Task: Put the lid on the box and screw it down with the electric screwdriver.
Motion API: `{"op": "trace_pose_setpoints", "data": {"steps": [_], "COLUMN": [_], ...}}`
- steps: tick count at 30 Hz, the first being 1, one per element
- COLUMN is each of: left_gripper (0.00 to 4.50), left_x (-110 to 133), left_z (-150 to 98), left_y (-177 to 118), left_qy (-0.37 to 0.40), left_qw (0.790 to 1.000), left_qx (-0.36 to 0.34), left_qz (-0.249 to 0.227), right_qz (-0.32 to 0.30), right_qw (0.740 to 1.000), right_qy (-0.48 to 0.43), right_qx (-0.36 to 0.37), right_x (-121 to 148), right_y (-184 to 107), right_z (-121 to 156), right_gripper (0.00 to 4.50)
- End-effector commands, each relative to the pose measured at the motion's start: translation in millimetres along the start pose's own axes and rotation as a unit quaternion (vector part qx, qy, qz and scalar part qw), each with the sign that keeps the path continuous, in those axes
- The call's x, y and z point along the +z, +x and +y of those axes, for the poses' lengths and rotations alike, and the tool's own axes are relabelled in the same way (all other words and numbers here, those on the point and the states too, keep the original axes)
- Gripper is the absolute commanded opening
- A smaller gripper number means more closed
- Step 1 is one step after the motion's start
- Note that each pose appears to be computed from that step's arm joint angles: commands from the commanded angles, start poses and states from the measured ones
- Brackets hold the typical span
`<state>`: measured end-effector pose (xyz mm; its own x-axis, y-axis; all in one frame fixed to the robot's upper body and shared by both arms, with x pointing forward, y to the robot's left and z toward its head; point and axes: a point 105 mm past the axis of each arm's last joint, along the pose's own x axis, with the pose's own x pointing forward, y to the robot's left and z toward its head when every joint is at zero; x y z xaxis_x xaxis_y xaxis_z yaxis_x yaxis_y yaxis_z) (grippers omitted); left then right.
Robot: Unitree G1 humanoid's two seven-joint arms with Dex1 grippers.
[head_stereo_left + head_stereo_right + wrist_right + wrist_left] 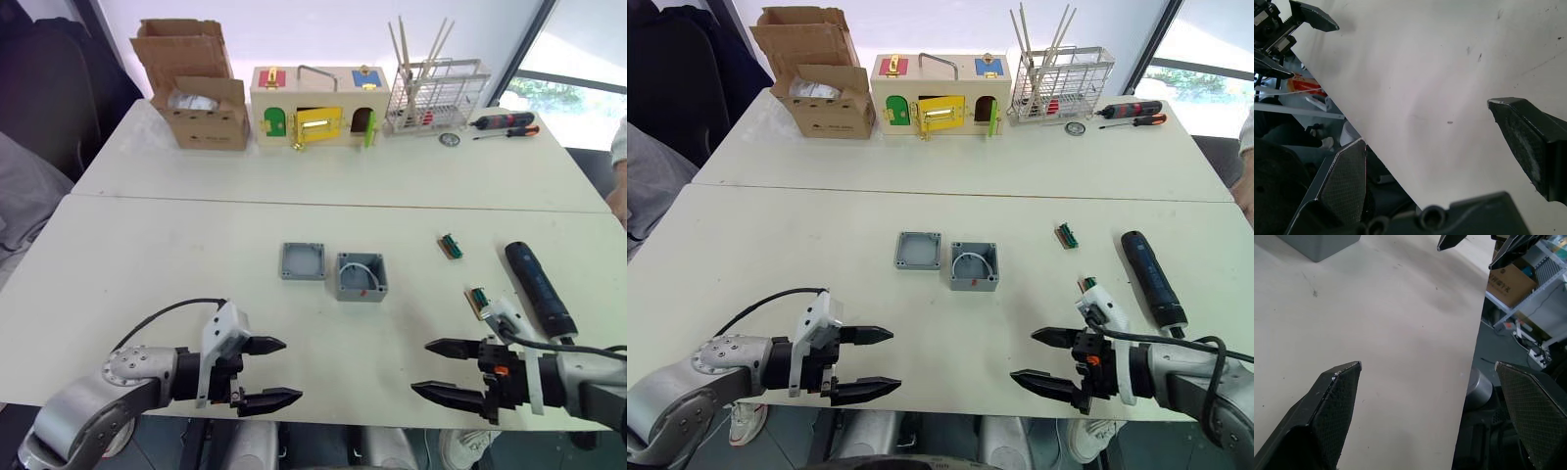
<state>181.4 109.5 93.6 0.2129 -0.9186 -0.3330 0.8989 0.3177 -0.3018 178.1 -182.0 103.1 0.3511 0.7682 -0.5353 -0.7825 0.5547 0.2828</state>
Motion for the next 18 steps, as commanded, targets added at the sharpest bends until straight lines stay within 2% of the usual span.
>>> {"op": "trace_pose_setpoints", "data": {"steps": [1,18], "left_gripper": [4.5,4.5], "left_x": [7.3,16.2], "left_z": [-2.2,4.3], "left_y": [-1.7,-6.6], "left_qy": [0.006,0.014], "left_qw": [1.0,0.999], "left_qx": [-0.004,0.03], "left_qz": [-0.011,-0.019], "right_qz": [-0.01,-0.051], "right_qw": [1.0,0.998], "right_qy": [-0.011,-0.037], "right_qx": [0.003,0.004], "right_x": [5.1,23.4], "right_y": [1.2,11.9], "right_z": [1.2,-8.1], "right_gripper": [4.49,4.49]}}
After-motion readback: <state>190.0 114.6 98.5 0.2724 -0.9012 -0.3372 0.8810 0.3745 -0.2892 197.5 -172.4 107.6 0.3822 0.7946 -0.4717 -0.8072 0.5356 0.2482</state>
